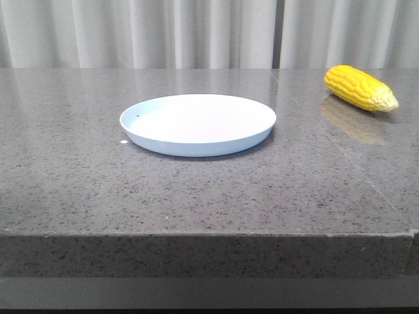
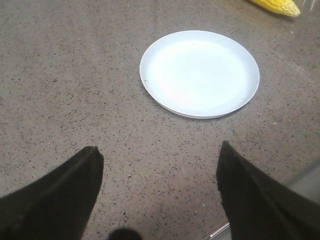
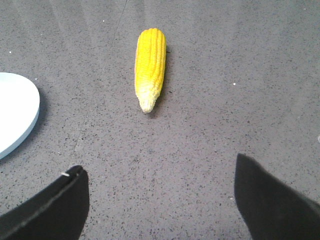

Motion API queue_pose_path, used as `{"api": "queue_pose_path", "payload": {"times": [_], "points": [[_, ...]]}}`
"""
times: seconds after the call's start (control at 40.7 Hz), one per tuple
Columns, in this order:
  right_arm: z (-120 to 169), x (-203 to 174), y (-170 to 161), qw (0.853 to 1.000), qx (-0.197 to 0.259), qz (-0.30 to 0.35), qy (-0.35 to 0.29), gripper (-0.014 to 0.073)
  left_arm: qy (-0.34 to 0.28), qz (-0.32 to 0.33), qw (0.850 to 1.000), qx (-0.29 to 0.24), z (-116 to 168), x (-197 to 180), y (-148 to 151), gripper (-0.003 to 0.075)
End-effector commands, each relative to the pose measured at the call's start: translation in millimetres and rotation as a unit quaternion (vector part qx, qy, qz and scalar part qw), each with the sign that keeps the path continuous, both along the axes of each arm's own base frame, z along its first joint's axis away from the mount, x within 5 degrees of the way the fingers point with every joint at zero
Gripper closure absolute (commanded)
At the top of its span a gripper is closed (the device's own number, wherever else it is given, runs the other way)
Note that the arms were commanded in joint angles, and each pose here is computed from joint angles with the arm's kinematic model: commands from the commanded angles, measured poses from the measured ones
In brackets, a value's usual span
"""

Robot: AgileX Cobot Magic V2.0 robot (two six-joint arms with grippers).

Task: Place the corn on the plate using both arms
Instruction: 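Lift the left gripper off the plate and withdraw it, then lower the open right gripper over the yellow corn cob and grasp it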

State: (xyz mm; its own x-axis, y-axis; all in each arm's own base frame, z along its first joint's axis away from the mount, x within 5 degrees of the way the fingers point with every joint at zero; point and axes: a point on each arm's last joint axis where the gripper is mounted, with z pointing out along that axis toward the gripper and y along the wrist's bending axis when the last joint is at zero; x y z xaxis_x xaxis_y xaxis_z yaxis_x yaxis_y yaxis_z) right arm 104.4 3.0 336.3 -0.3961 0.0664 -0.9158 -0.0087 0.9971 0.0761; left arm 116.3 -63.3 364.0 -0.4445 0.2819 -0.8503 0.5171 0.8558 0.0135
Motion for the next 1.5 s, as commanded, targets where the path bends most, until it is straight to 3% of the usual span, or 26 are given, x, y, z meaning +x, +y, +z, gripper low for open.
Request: {"api": "queue_pose_path", "payload": {"times": [0.0, 0.221, 0.418, 0.639, 0.737, 1.154, 1.474], "points": [[15.8, 3.8, -1.5, 0.999, -0.003, -0.007, -0.048, -0.0021, -0.043, 0.003, 0.999, -0.031, 14.3, 1.2, -1.3, 0.0239], [23.9, 6.4, -1.9, 0.996, 0.0, -0.01, -0.089, -0.0021, -0.043, 0.003, 0.999, -0.031, 14.3, 1.2, -1.3, 0.0239], [34.7, 27.9, 1.8, 1.0, 0.001, 0.008, -0.03, -0.0021, -0.043, 0.003, 0.999, -0.031, 14.3, 1.2, -1.3, 0.0239], [41.4, 82.6, 13.9, 0.995, -0.002, 0.047, 0.092, -0.0021, -0.043, 0.003, 0.999, -0.031, 14.3, 1.2, -1.3, 0.0239], [43.6, 113.5, 15.7, 0.992, -0.002, 0.048, 0.117, -0.0021, -0.043, 0.003, 0.999, -0.031, 14.3, 1.2, -1.3, 0.0239], [32.6, 228.5, 21.9, 0.986, -0.002, 0.047, 0.161, -0.0021, -0.043, 0.003, 0.999, -0.031, 14.3, 1.2, -1.3, 0.0239], [9.8, 288.5, 21.9, 0.983, -0.029, 0.043, 0.179, -0.0021, -0.043, 0.003, 0.999, -0.031, 14.3, 1.2, -1.3, 0.0239]]}}
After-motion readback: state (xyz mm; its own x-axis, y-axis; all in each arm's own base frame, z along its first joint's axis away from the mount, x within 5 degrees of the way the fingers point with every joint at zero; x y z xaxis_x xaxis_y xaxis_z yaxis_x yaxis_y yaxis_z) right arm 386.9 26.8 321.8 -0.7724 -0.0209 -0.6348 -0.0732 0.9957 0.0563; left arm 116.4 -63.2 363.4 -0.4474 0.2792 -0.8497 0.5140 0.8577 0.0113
